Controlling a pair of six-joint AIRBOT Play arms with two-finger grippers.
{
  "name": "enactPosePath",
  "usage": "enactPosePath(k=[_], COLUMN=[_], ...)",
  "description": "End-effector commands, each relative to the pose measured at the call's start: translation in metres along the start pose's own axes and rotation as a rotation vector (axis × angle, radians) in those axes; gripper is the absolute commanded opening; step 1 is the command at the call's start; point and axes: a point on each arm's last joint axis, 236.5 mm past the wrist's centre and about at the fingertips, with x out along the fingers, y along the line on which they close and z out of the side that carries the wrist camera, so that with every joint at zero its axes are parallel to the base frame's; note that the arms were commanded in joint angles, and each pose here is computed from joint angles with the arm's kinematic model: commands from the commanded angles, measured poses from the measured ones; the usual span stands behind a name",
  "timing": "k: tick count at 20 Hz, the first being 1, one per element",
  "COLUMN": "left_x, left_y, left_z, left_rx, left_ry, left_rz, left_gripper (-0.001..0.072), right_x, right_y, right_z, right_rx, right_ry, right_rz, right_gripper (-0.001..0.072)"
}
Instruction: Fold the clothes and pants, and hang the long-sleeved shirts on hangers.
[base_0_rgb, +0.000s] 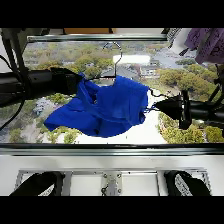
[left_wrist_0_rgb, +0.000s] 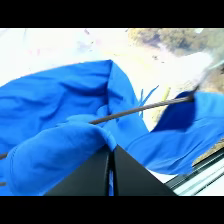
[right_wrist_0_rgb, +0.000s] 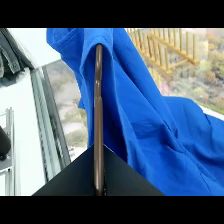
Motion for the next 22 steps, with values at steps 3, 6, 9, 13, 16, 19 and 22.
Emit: enactPosePath(k=[3,6,9,13,16,19,22], left_x=[0.004,0.015,0.018,0.017,0.006,-0.017,-0.031], left_y=[-0.036,-0.023,-0.022,-0.024,-0.023,-0.029,-0.029], left_z=[0.013,0.013,0.010,0.013,0.013,0.026,0.027], left_rx=[0.053,0.138,0.162,0.164,0.163,0.165,0.166], left_ry=[0.050,0.125,0.185,0.179,0.152,0.058,0.027], left_rz=[-0.031,0.102,0.147,0.144,0.138,0.111,0.102], left_gripper=[0.0009,0.0009,0.0010,0.0062,0.0622,0.0622,0.0622], right_x=[0.013,0.017,0.015,0.015,0.015,0.016,0.016], right_y=[0.013,0.023,0.024,0.024,0.018,0.007,0.001], right_z=[-0.001,0.016,0.024,0.027,0.028,0.028,0.030], right_rx=[-0.043,-0.080,-0.078,-0.077,-0.057,-0.051,-0.034], right_ry=[-0.057,-0.126,-0.162,-0.176,-0.177,-0.178,-0.183], right_rz=[0.062,0.097,0.101,0.100,0.077,0.031,0.005], right_gripper=[0.0004,0.0004,0.0004,0.0003,0.0004,0.0003,0.0003])
